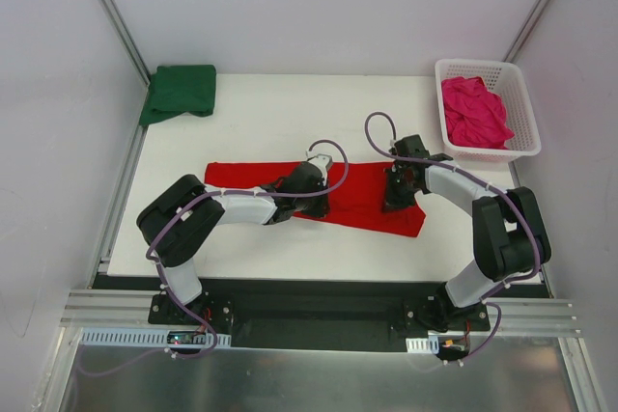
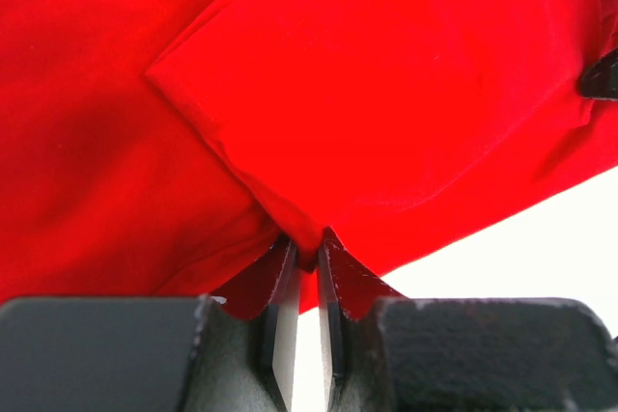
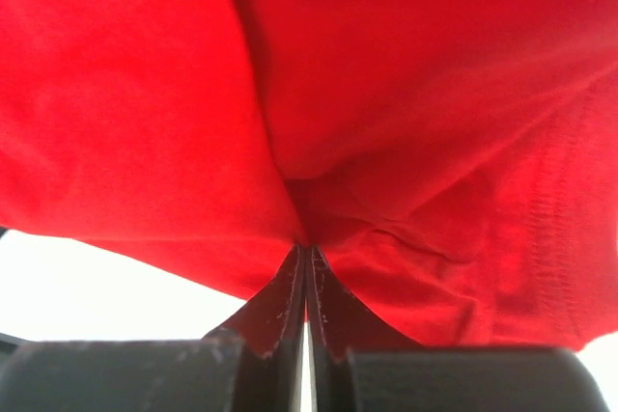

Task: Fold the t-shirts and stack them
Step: Fold the other side of the tshirt into a rectangle

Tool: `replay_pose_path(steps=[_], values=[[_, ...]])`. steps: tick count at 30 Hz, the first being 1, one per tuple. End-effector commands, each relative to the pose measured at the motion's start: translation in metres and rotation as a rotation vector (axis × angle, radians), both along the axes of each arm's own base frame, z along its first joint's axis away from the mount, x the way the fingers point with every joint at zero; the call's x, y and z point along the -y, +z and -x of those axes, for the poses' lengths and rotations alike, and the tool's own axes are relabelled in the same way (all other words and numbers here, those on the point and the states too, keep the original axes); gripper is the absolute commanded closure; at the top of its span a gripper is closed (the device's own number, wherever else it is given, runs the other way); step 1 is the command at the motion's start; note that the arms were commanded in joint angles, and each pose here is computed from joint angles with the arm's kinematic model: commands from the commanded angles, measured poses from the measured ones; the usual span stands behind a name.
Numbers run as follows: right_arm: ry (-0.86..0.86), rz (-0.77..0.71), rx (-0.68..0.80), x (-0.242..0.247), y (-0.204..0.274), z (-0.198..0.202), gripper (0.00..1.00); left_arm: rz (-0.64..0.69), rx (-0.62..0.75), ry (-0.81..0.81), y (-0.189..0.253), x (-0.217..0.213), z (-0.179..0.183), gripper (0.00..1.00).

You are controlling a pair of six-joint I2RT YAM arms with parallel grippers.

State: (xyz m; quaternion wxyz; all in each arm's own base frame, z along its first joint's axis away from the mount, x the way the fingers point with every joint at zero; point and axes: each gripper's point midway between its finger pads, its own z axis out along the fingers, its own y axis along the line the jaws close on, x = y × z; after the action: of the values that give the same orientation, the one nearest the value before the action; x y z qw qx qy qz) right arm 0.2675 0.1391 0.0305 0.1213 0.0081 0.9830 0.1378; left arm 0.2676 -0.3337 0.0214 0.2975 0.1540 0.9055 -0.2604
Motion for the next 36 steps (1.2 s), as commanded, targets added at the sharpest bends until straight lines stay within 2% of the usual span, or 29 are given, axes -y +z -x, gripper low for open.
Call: replay_pose_path(steps=[1,20,31,34,36], values=[[0.009,0.061,0.037,0.012,0.016,-0.005,0.99,-0.056,0.001,0.015,-0.007,-0.015,0.002,0.91],[-0.024,0.102,0.079,0.037,0.050,-0.023,0.98,-0.064,-0.003,0.009,-0.009,-0.017,0.004,0.91],[0.029,0.062,-0.011,0.029,0.031,-0.002,0.98,-0.069,-0.005,0.010,-0.010,-0.022,0.006,0.92],[0.051,0.054,-0.036,0.024,0.027,0.006,0.94,-0.058,-0.002,-0.002,-0.002,-0.021,0.008,0.90],[0.065,0.050,-0.045,0.020,0.025,0.010,0.87,-0.041,0.003,-0.016,0.006,-0.017,0.008,0.87]])
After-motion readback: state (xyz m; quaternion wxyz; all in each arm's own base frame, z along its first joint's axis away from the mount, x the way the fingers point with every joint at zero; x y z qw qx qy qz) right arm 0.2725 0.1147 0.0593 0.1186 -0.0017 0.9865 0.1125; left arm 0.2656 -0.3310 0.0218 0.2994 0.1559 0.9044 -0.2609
